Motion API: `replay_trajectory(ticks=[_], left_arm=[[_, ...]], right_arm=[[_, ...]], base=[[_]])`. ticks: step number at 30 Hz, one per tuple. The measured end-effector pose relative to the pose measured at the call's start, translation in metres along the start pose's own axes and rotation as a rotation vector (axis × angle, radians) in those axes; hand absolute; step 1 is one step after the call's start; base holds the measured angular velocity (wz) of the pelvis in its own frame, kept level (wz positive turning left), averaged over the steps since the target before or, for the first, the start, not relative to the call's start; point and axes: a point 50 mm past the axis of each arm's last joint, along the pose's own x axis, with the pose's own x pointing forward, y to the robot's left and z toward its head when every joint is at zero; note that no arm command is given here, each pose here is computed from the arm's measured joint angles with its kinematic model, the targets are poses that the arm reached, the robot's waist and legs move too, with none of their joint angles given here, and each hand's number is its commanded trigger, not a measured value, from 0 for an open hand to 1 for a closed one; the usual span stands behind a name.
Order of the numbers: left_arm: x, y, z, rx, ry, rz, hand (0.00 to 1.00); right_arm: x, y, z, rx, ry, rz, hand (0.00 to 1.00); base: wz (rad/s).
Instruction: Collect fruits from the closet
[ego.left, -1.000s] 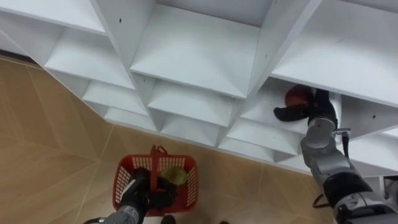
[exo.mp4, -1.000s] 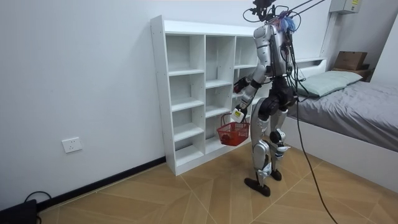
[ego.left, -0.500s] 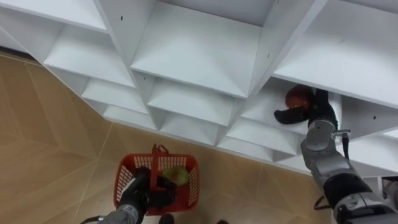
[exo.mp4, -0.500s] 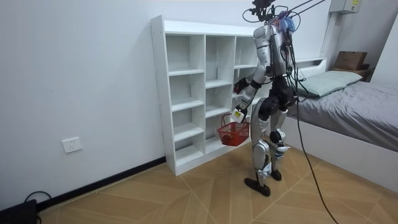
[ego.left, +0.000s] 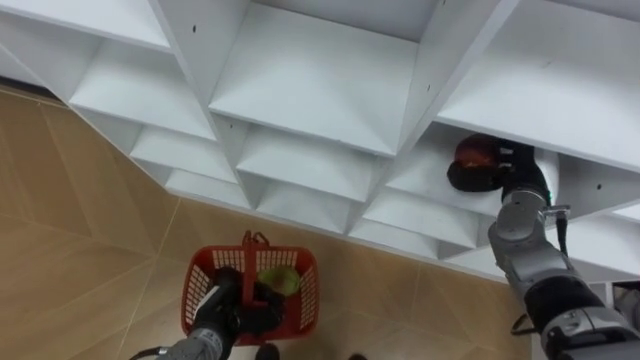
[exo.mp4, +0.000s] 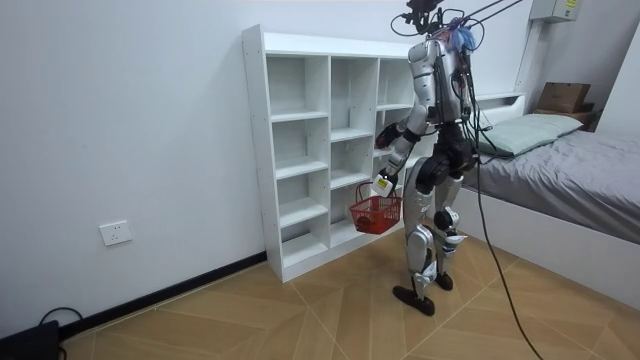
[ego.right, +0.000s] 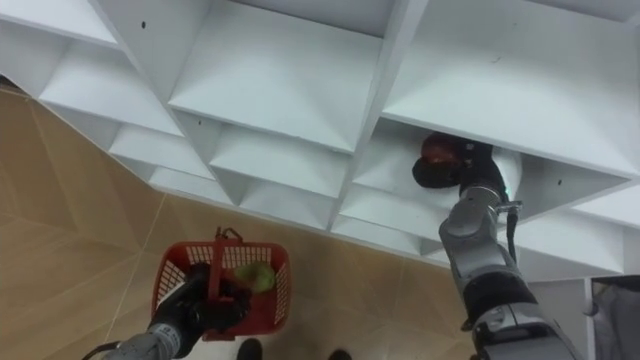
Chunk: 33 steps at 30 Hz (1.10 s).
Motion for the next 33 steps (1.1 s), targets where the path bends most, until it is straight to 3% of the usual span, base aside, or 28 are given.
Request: replay_trajectory(ticks=[26,33], left_arm=[[0.000,-0.003,-0.001,0.014,0.005,-0.023,1.00],[0.000,-0.010,0.005,0.000,-0.027,-0.043,1.00]], right_arm=[[0.000,0.003,0.004,-0.063,-0.037,0.047,1.00],[-0.017,0.013,0.018,-0.043,-0.162,0.124,1.00]], base=[[0.00],[0.01]])
